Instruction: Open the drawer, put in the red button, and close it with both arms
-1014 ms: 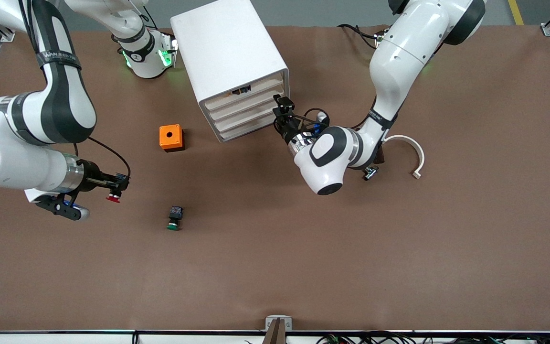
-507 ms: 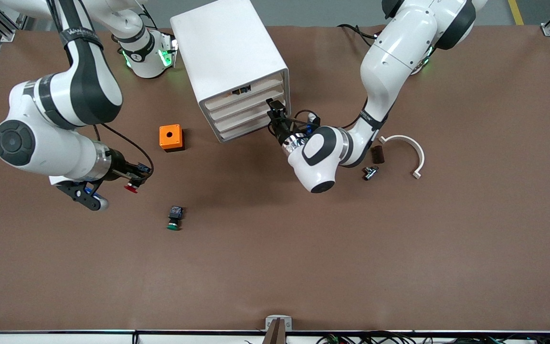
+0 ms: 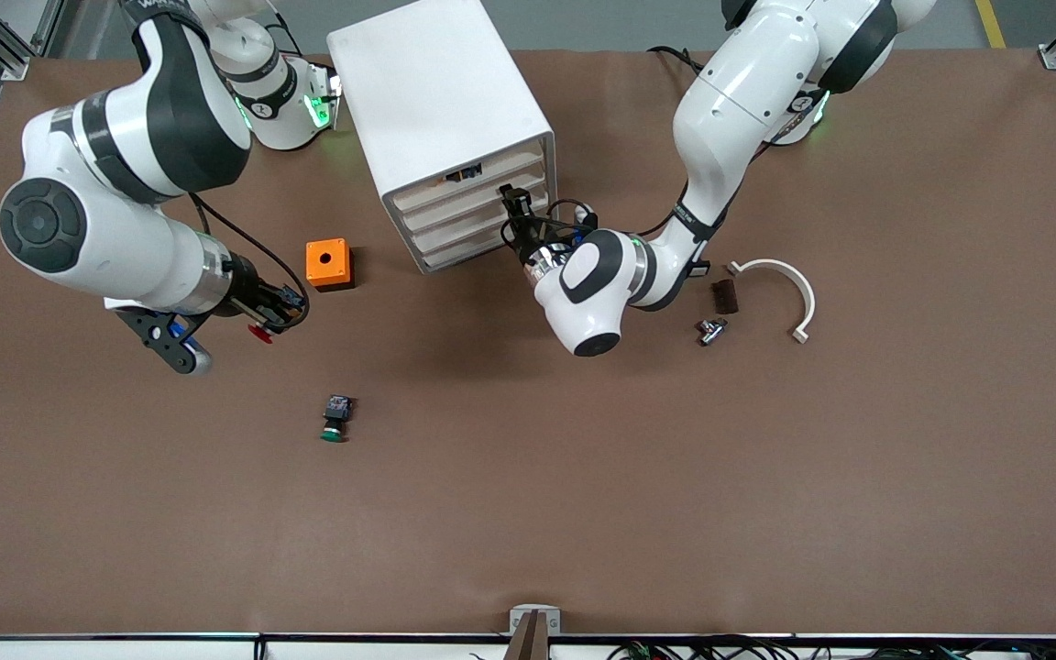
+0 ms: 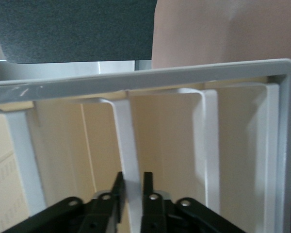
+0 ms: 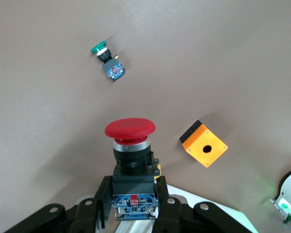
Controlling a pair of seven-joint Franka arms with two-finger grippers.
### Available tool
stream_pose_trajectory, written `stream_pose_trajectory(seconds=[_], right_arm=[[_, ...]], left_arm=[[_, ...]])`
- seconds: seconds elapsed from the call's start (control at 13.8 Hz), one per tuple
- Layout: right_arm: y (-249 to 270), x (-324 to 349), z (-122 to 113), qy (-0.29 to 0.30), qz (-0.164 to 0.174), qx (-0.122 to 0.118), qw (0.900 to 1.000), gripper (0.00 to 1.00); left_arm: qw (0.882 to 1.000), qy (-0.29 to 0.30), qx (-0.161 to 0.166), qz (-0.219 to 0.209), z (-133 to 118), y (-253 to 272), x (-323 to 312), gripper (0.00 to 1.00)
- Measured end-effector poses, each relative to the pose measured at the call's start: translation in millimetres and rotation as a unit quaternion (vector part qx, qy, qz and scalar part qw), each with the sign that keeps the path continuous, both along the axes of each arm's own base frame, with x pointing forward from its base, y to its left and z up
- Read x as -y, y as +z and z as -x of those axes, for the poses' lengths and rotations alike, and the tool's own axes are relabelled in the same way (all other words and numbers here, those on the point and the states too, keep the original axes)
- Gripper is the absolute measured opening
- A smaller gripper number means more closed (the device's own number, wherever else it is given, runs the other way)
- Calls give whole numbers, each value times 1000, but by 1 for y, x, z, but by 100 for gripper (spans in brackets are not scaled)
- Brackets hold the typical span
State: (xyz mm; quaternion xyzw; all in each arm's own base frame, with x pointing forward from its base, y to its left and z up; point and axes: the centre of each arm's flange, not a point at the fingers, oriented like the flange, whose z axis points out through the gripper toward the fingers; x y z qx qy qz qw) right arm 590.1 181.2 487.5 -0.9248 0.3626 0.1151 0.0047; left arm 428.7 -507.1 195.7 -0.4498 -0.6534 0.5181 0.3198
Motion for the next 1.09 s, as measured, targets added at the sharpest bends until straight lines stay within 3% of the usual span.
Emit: stream_pose_trajectory(seconds=[0.22, 0.51, 0.65, 0.87, 1.09], right_arm=[[3, -15, 7, -40, 7, -7, 999, 40], [3, -82, 31, -84, 21, -9, 996, 40], [-2, -107, 41, -114, 9, -12, 993, 40], [-15, -140, 56, -151, 5, -10, 988, 40], [-35, -184, 84, -176, 11, -4, 984, 40]], left_arm=[[1000, 15, 10, -3, -18, 2, -11, 14], [997, 55, 52, 24, -78, 12, -58, 14], [994, 70, 66, 43, -99, 14, -80, 14], [993, 76, 77, 50, -105, 14, -84, 14], [989, 76, 105, 75, -111, 15, -85, 24]])
